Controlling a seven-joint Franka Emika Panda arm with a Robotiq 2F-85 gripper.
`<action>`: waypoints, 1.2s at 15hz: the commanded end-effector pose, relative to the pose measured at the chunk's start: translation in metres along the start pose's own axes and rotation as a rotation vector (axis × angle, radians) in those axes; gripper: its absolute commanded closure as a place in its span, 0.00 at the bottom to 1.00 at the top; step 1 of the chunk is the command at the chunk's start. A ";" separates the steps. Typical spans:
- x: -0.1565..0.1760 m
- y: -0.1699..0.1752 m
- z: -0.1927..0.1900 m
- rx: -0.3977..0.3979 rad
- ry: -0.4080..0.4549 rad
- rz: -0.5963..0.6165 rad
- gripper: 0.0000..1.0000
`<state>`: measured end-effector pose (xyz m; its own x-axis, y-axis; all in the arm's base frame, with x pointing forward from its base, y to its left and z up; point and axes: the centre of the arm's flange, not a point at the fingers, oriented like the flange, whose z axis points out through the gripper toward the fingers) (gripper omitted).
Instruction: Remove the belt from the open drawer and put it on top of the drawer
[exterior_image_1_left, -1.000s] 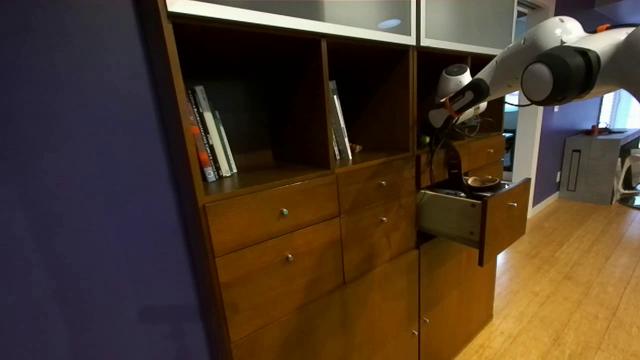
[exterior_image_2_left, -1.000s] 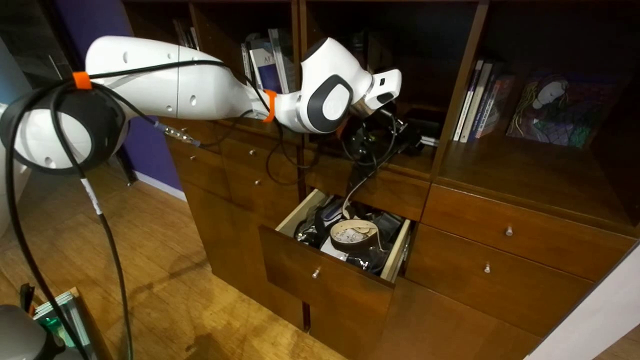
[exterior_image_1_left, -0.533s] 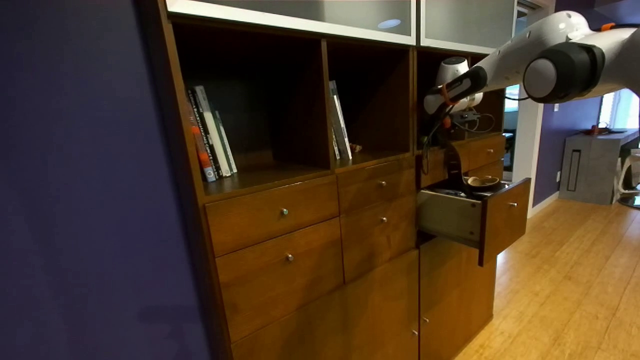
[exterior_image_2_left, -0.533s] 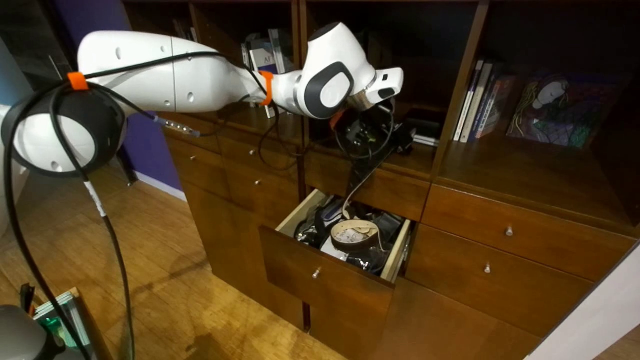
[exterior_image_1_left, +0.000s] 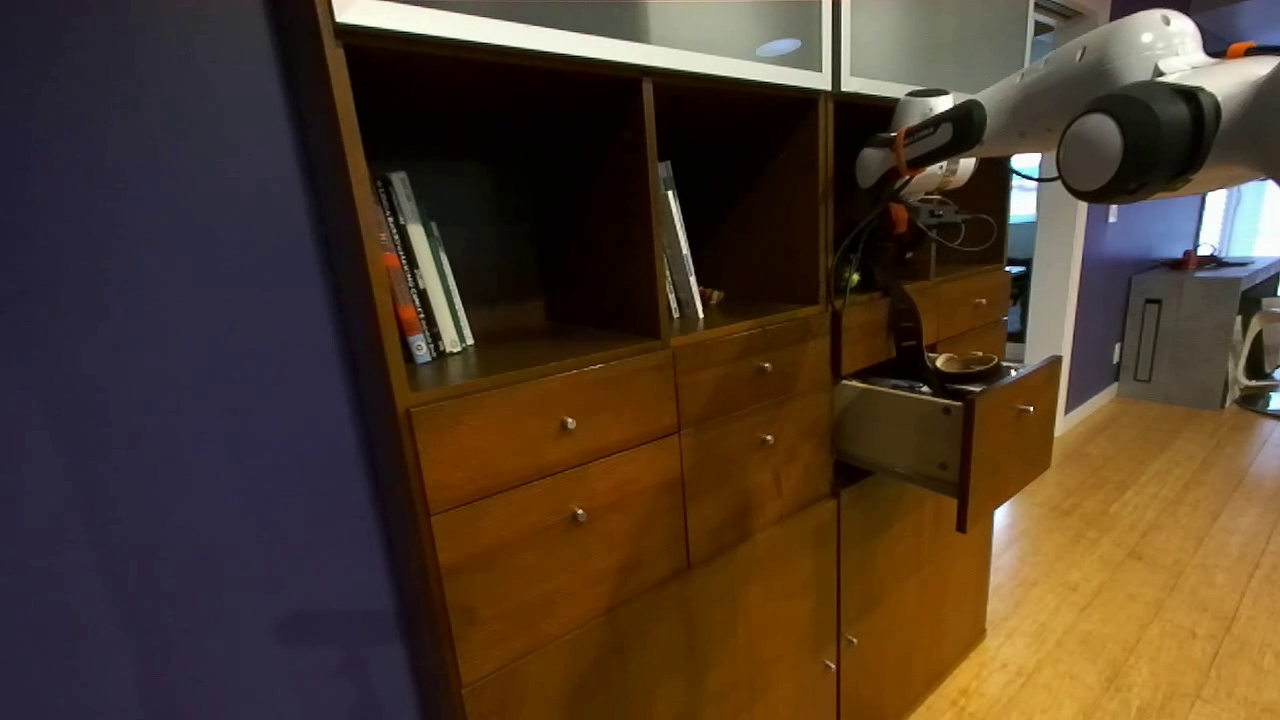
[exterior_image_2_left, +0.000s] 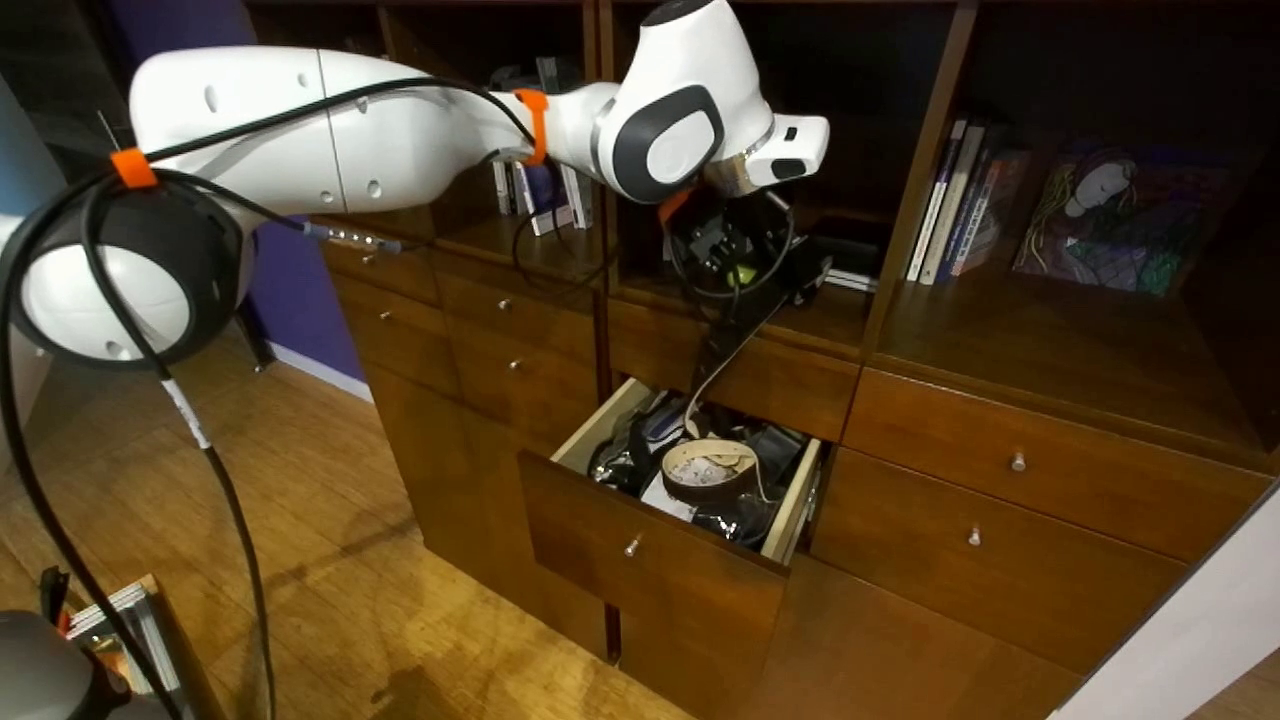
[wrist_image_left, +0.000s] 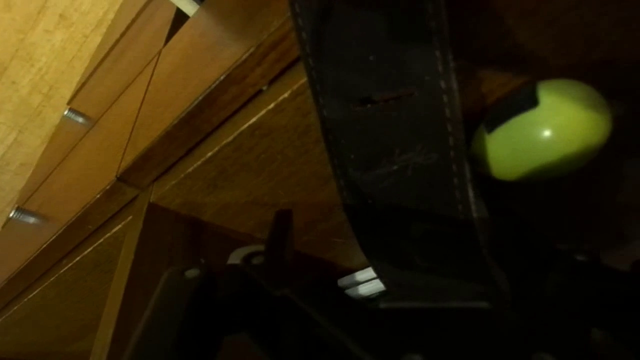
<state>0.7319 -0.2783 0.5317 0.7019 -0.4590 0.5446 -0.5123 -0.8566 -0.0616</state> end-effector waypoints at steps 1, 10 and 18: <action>0.021 0.001 -0.007 0.102 0.005 0.055 0.00; 0.021 0.005 -0.047 0.096 0.006 0.081 0.00; -0.037 0.042 -0.092 0.161 -0.164 -0.110 0.00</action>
<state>0.6985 -0.2800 0.5849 0.7690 -0.4322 0.4709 -0.4180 -0.8974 -0.1411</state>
